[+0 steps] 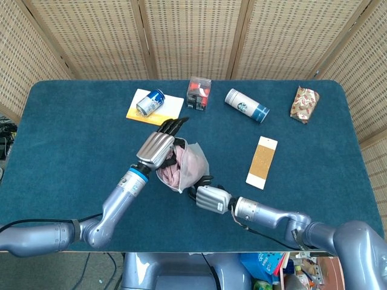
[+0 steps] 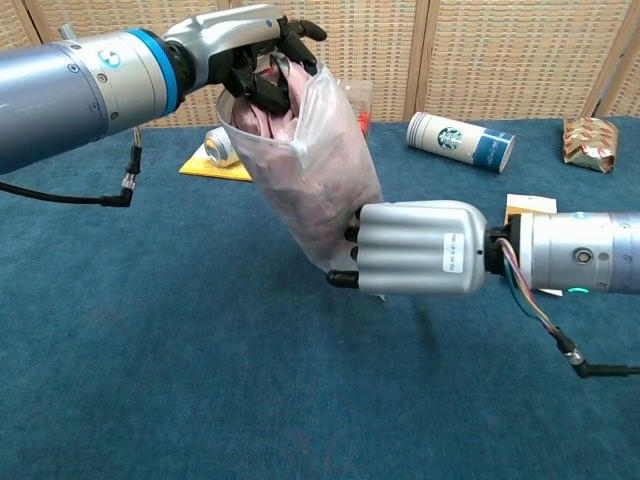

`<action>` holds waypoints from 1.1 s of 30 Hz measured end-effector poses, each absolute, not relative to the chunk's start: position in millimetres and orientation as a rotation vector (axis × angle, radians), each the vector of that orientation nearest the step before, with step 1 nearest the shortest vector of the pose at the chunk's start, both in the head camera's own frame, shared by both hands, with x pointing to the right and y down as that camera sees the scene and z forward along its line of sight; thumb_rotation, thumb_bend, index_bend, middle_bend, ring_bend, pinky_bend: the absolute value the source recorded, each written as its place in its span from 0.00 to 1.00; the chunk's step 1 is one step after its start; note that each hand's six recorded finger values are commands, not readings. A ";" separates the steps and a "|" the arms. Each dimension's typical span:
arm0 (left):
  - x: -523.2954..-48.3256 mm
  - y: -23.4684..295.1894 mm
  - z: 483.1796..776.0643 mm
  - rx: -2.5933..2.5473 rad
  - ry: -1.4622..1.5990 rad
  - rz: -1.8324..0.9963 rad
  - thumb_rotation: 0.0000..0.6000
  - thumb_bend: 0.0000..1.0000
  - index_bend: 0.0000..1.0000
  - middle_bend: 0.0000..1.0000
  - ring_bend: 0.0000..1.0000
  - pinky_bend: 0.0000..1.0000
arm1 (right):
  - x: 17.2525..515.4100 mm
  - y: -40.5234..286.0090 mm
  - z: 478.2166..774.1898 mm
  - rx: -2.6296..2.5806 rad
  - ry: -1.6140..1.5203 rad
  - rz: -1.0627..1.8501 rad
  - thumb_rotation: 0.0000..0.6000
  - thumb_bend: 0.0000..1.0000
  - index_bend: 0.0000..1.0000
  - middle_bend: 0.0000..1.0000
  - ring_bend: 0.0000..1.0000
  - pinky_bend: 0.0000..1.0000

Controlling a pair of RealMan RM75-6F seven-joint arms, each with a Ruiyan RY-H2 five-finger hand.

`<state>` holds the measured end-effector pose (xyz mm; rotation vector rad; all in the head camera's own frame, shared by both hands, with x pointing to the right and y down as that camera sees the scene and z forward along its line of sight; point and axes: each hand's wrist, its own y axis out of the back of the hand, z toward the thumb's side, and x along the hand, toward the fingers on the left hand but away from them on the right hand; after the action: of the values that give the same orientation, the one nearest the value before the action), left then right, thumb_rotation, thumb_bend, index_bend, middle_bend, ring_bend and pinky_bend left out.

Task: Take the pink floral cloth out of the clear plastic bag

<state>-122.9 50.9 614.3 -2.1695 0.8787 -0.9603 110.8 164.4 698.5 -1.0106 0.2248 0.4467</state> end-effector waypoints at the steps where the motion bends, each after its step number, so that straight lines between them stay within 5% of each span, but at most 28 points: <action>1: -122.9 51.6 614.6 -2.175 0.879 -0.960 1.00 0.66 0.73 0.00 0.00 0.00 | 110.8 163.9 699.9 -1.010 0.225 0.454 1.00 0.00 0.25 0.63 0.52 0.64; 30: -133.3 57.1 634.5 -2.313 0.896 -1.043 1.00 0.66 0.73 0.00 0.00 0.00 | 96.3 163.4 733.5 -0.979 0.253 0.562 1.00 0.00 0.23 0.63 0.53 0.64; 33: -133.6 57.7 634.1 -2.331 0.887 -1.046 1.00 0.66 0.73 0.00 0.00 0.00 | 94.4 162.4 736.9 -0.990 0.258 0.576 1.00 0.08 0.29 0.64 0.54 0.66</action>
<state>-133.6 57.7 634.1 -2.3315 0.8868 -1.0463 94.4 162.4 736.9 -0.9903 0.2578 0.5764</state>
